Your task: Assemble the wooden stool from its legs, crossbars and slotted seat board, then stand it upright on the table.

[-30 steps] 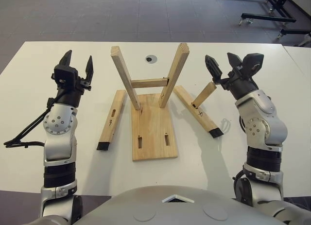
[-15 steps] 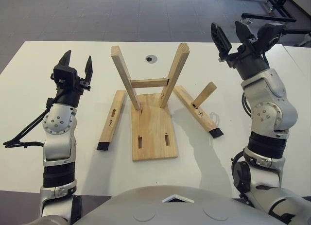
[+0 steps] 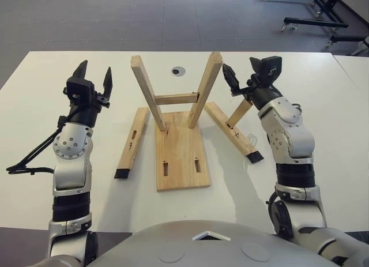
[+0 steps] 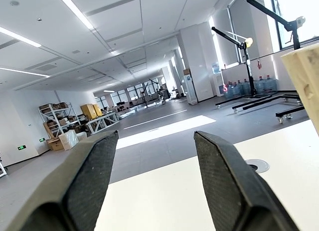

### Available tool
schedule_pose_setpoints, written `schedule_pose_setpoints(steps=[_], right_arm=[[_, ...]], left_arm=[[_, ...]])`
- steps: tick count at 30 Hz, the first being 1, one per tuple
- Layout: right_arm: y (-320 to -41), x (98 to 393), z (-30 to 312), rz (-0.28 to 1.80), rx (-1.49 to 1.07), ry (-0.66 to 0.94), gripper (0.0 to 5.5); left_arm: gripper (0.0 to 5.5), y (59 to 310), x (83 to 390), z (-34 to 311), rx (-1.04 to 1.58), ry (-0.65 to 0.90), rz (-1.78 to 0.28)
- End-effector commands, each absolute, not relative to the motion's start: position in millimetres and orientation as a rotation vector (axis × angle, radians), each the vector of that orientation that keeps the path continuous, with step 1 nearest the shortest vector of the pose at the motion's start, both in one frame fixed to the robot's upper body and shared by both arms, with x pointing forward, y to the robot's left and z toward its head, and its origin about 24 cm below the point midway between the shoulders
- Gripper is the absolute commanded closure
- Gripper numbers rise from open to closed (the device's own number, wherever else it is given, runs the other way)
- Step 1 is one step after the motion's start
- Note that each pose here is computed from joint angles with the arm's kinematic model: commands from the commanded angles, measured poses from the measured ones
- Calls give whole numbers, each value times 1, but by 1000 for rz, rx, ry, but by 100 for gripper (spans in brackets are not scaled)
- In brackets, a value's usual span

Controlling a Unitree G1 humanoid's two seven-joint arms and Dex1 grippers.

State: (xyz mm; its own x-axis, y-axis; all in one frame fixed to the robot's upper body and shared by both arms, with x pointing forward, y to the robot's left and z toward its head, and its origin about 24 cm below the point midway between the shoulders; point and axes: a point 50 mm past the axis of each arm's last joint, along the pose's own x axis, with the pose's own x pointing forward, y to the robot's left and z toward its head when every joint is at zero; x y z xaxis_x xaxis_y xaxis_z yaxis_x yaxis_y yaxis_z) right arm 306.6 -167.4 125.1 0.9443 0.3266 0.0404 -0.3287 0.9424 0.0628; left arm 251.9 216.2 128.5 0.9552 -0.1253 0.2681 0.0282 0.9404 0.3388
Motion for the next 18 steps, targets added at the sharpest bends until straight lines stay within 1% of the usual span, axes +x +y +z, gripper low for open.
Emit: schedule_pose_setpoints(steps=[1,7,11,13,15,17,18], right_arm=[[-174,308,124,291,121,-34,75],[-184,311,176,292,250,-258,75],[-186,308,195,316,245,-309,75],[-185,304,194,334,232,-299,75],[-185,301,184,335,229,-259,75],[-183,298,173,343,229,-220,75],[-180,295,160,357,226,-171,75]], left_arm=[[273,215,252,127,338,-289,-79],[273,217,254,128,342,-294,-79],[273,219,254,129,347,-297,-77],[273,219,254,129,349,-298,-74],[273,219,253,129,349,-297,-75],[273,219,252,128,349,-295,-75],[273,219,252,128,351,-293,-77]])
